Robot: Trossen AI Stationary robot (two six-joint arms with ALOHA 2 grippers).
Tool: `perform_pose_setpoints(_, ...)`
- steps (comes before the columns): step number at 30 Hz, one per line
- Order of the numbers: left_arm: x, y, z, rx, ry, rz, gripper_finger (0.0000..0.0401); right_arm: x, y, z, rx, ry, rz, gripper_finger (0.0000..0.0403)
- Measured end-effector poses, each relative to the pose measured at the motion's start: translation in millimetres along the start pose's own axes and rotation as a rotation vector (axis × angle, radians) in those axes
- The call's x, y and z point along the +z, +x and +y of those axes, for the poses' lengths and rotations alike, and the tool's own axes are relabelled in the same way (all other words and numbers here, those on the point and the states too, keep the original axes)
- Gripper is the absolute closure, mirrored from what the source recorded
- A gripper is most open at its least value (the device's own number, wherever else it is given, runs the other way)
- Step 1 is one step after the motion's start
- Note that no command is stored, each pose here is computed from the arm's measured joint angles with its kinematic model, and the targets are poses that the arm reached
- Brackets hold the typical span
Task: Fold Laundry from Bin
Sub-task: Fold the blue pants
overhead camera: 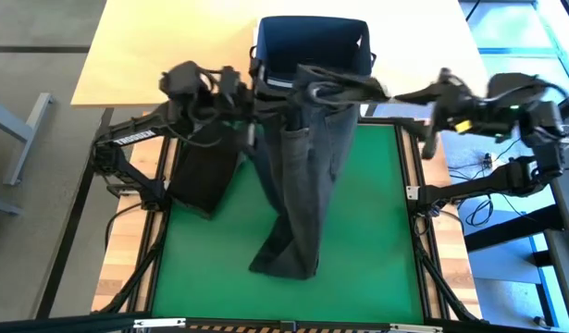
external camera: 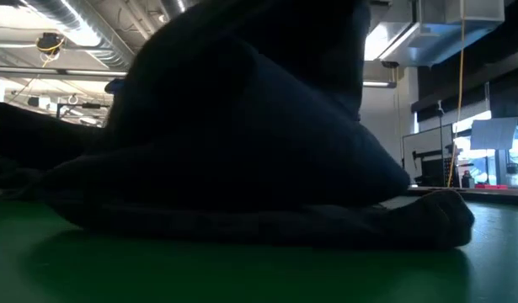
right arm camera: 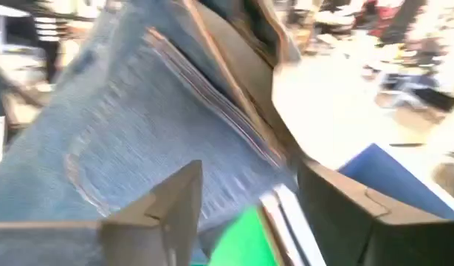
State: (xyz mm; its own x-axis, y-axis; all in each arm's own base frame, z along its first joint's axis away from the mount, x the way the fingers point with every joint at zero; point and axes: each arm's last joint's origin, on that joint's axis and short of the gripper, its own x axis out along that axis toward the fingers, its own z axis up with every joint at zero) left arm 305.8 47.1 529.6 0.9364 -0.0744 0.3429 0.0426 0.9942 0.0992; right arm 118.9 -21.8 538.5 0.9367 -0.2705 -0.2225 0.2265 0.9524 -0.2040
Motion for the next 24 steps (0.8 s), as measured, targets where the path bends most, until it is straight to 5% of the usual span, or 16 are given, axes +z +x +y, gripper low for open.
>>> perform_pose_setpoints(8, 20, -14, -10, -0.143, -0.031, -0.047, 0.038, -7, -7, -8, -0.269, 0.005, 0.1, 0.0137)
perform_pose_setpoints(20, 17, -14, -13, -0.213, -0.069, -0.013, 0.038, 17, 51, 3, -0.026, -0.053, -0.127, 0.012)
perform_pose_setpoints(24, 17, -13, -16, -0.26, -0.093, -0.012, 0.038, 24, 59, 3, -0.055, -0.115, -0.187, 0.0121)
